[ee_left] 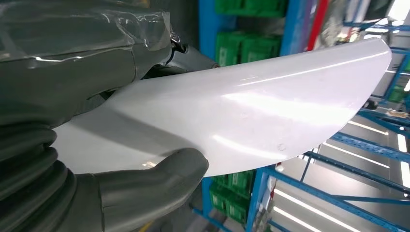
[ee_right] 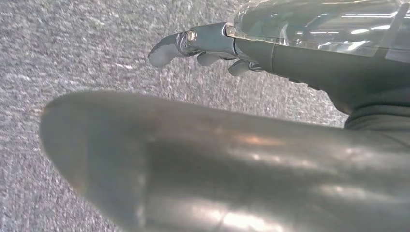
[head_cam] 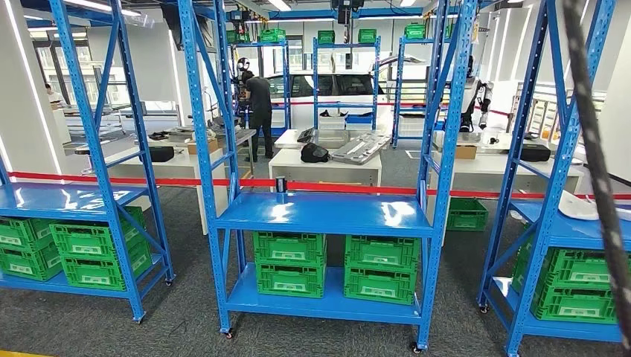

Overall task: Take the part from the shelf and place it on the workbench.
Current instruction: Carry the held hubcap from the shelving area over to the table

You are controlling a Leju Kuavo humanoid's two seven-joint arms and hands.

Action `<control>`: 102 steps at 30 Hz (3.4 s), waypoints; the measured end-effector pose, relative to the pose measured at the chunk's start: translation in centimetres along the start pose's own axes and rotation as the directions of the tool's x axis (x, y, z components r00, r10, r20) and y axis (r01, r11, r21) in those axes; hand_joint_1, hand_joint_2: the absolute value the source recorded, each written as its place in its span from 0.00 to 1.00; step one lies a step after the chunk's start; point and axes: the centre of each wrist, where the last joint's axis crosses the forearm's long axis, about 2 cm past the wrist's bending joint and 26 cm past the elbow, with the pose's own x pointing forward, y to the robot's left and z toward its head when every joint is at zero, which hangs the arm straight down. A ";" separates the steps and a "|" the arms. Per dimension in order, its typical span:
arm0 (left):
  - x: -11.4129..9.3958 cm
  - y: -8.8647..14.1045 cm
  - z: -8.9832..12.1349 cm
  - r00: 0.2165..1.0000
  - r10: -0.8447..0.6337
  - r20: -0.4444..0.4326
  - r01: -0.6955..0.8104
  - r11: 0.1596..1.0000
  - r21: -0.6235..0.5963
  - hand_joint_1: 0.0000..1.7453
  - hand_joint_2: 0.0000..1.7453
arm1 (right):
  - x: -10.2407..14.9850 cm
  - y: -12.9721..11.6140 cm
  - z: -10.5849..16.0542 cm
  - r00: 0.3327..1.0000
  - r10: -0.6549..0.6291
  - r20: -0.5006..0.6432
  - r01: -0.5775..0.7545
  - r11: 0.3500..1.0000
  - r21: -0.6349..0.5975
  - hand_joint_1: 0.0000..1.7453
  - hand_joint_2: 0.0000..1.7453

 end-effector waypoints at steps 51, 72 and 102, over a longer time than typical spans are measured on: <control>2.6 -2.4 -1.1 0.885 -0.143 0.442 0.295 0.908 -0.298 1.00 1.00 | -1.0 -1.7 0.3 1.000 0.012 0.022 -0.013 0.999 0.029 0.00 0.00; 3.1 -2.9 -2.0 0.911 -0.034 0.411 0.207 0.899 -0.386 1.00 1.00 | -0.5 -2.0 0.1 0.999 0.020 0.025 -0.021 0.999 0.036 0.00 0.00; 2.8 -3.1 -2.9 0.914 -0.021 0.404 0.201 0.890 -0.408 1.00 1.00 | -0.5 -1.8 0.1 1.000 0.012 0.023 -0.013 0.999 0.038 0.00 0.00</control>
